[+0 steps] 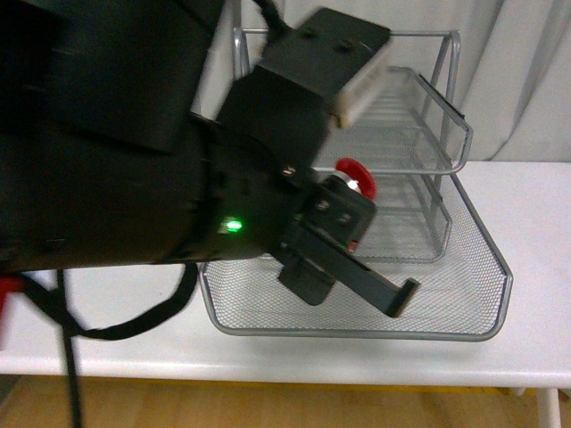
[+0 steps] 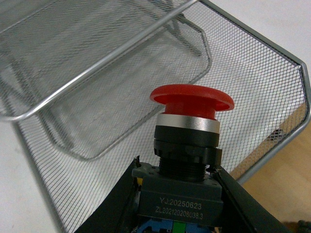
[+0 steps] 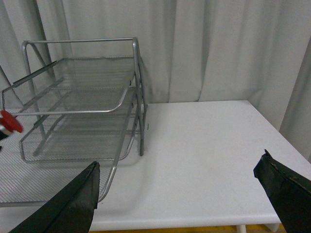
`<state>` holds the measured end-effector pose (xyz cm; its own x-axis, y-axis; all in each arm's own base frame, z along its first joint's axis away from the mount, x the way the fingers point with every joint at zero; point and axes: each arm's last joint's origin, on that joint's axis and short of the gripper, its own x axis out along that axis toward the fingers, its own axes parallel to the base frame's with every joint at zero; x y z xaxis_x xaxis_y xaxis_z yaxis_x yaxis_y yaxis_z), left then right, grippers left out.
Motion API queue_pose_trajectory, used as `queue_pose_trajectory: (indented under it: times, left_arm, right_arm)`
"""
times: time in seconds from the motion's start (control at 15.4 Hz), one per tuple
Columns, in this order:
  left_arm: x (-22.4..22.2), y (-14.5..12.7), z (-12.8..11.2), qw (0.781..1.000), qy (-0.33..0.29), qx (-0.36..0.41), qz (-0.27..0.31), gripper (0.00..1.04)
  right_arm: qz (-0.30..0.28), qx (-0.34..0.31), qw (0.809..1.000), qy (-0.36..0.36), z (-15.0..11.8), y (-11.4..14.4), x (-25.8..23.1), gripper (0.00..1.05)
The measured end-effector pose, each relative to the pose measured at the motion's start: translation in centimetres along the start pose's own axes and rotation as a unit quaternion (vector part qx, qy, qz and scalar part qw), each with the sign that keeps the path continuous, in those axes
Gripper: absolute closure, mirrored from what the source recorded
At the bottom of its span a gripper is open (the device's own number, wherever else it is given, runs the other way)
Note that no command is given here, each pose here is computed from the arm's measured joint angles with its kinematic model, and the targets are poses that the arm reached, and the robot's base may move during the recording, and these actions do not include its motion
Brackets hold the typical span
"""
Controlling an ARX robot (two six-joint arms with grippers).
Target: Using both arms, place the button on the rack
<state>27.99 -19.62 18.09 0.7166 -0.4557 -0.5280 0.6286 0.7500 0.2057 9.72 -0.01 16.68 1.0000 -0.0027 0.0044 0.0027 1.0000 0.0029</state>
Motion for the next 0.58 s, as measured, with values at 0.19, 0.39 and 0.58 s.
queue_pose_trajectory:
  times: [0.19, 0.39, 0.58]
  left_arm:
    - [5.2, -0.1, 0.8, 0.999, 0.022, 0.03, -0.01, 0.68]
    - [8.6, 1.1, 0.2, 0.998, 0.05, 0.029, 0.004, 0.68]
    - [9.6, 1.8, -0.7, 0.997, 0.073, 0.01, 0.001, 0.4]
  right_arm:
    - [0.0, 0.0, 1.0, 0.0, 0.0, 0.0, 0.0, 0.06]
    - [0.0, 0.0, 1.0, 0.0, 0.0, 0.0, 0.0, 0.06]
    - [0.0, 0.0, 1.0, 0.0, 0.0, 0.0, 0.0, 0.06]
